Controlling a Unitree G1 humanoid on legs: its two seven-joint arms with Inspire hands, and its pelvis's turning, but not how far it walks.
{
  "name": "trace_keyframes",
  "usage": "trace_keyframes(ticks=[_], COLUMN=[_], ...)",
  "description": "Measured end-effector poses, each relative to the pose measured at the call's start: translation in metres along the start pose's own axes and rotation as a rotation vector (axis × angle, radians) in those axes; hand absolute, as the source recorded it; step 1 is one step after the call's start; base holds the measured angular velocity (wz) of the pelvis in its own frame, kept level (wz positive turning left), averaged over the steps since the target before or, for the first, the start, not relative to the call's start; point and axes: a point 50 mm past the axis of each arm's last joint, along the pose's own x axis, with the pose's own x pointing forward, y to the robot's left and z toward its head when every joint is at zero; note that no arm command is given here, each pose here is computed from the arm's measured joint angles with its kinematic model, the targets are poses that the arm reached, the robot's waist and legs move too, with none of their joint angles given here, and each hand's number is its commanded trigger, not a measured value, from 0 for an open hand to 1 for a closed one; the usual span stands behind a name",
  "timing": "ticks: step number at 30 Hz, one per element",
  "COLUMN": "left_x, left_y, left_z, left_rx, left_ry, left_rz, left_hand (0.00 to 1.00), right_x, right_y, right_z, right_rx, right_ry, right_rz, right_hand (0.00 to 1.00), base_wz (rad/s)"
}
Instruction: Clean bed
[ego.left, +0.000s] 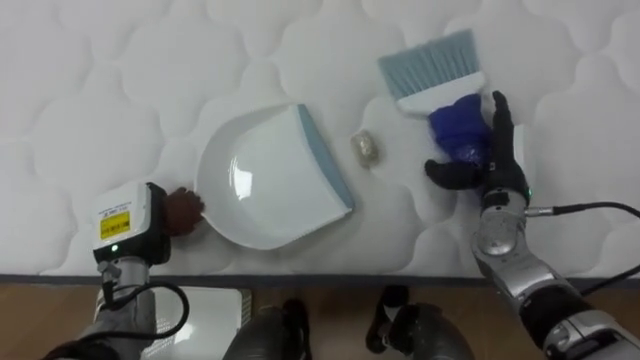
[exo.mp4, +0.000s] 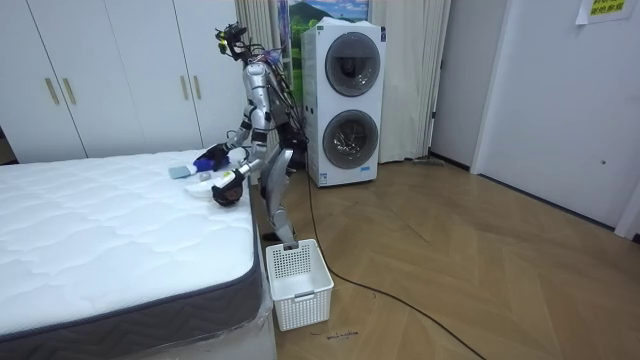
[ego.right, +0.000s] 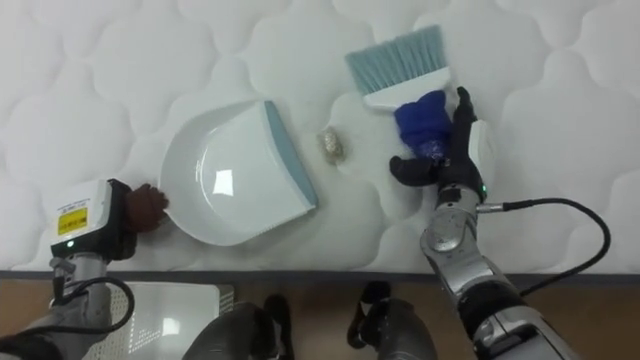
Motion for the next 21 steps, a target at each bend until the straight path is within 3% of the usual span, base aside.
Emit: trace_keyframes(ticks=[8, 9, 10, 11, 21], left_x=[0.001, 0.001, 0.002, 0.002, 0.004], left_y=[0.002, 0.003, 0.003, 0.004, 0.004], left_z=[-0.001, -0.001, -0.001, 0.0, -0.002], left_rx=[0.006, 0.004, 0.003, 0.003, 0.031], left_ry=[0.001, 0.001, 0.0, 0.0, 0.02], left_rz=[0.019, 0.023, 0.031, 0.036, 0.037], left_hand=[1.0, 1.0, 1.0, 1.0, 1.0], right_x=[0.0, 0.0, 0.001, 0.001, 0.005], right_y=[-0.003, -0.003, -0.004, -0.005, -0.029], right_z=[-0.002, -0.002, -0.002, -0.003, -0.022], right_rx=[-0.072, -0.078, -0.079, -0.08, -0.247], right_ry=[-0.03, -0.033, -0.034, -0.034, -0.001], right_rz=[0.013, 0.013, 0.011, 0.011, -0.022], right_hand=[0.0, 0.43, 0.93, 1.0, 1.0], base_wz=[0.0, 0.05, 0.06, 0.08, 0.07])
